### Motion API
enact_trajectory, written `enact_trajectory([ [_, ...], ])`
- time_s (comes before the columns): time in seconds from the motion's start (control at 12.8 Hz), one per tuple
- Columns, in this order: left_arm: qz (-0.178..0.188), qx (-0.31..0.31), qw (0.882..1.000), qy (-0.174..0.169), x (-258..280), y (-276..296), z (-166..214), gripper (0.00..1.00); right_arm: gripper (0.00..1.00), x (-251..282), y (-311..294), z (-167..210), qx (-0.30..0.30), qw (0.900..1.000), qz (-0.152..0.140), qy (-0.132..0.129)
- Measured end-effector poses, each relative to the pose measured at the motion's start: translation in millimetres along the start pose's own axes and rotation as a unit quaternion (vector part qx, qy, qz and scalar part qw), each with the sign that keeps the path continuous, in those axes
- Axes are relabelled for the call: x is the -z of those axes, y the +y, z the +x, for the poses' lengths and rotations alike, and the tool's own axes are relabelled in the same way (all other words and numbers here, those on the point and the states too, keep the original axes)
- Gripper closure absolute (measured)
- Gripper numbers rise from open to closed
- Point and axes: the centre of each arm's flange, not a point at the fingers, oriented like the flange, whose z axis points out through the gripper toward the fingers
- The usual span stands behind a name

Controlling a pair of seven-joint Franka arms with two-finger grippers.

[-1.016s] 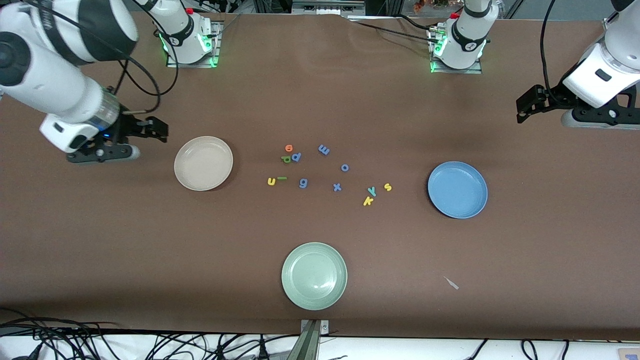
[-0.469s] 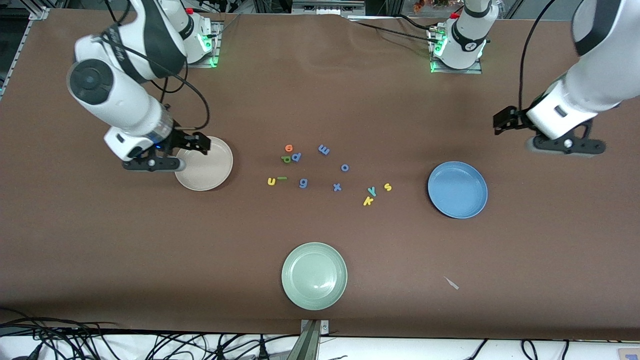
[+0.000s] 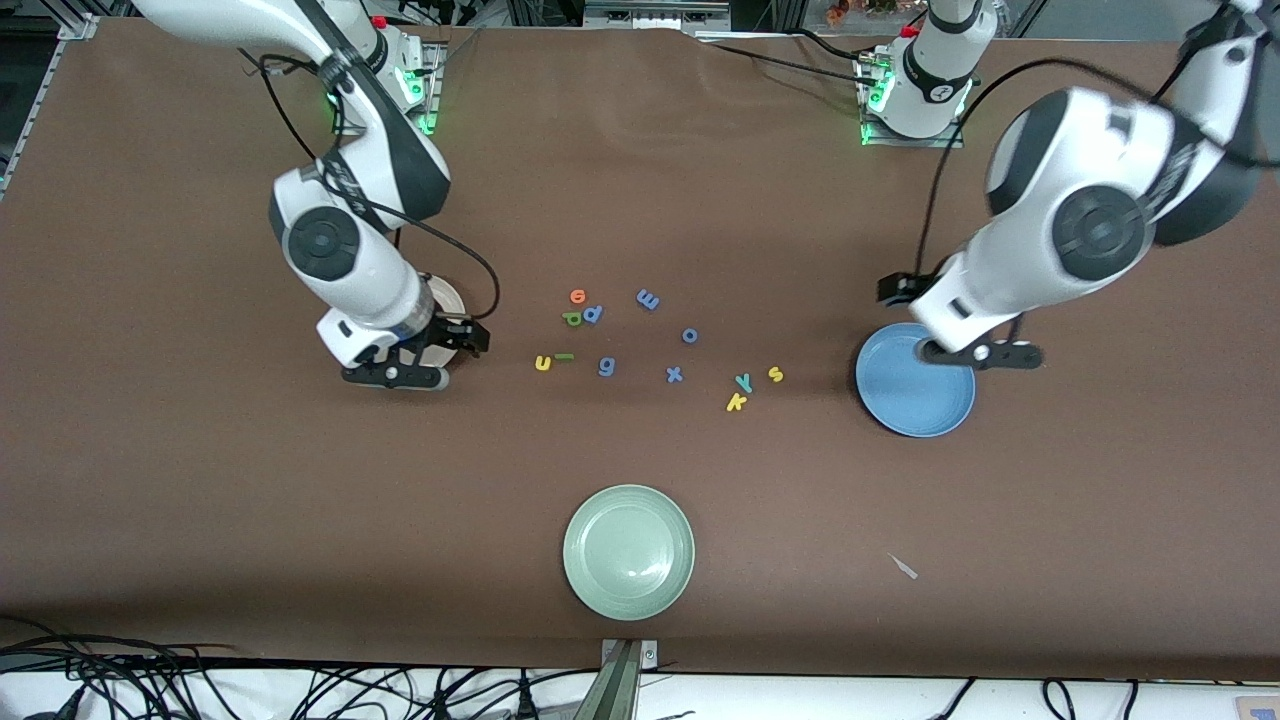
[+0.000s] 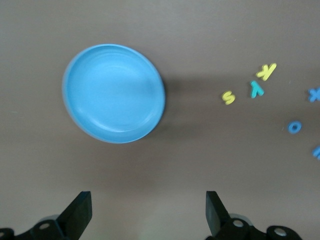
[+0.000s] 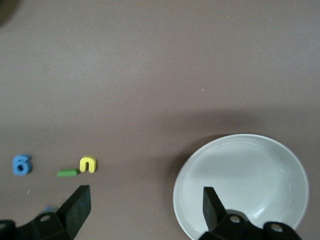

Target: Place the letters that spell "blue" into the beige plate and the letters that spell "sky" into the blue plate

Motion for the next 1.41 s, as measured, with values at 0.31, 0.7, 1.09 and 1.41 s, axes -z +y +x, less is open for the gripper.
enact_trajectory([
  [0.31,-0.001,0.098,0.995,0.004,-71,81,20,0.0,0.0,-27,-53,-22,-0.021,1.0,0.003,-0.009],
  [0.7,-0.017,0.143,0.989,-0.014,-158,114,45,0.14,0.0,-93,-94,-48,-0.066,0.997,-0.023,0.013],
  [1.09,-0.033,0.17,0.985,-0.006,-189,113,61,0.29,0.02,-111,-92,-28,-0.091,0.996,-0.013,0.016],
  [1.41,-0.042,0.176,0.983,0.002,-209,113,67,0.31,0.06,-120,-84,-21,-0.098,0.995,-0.015,0.016],
])
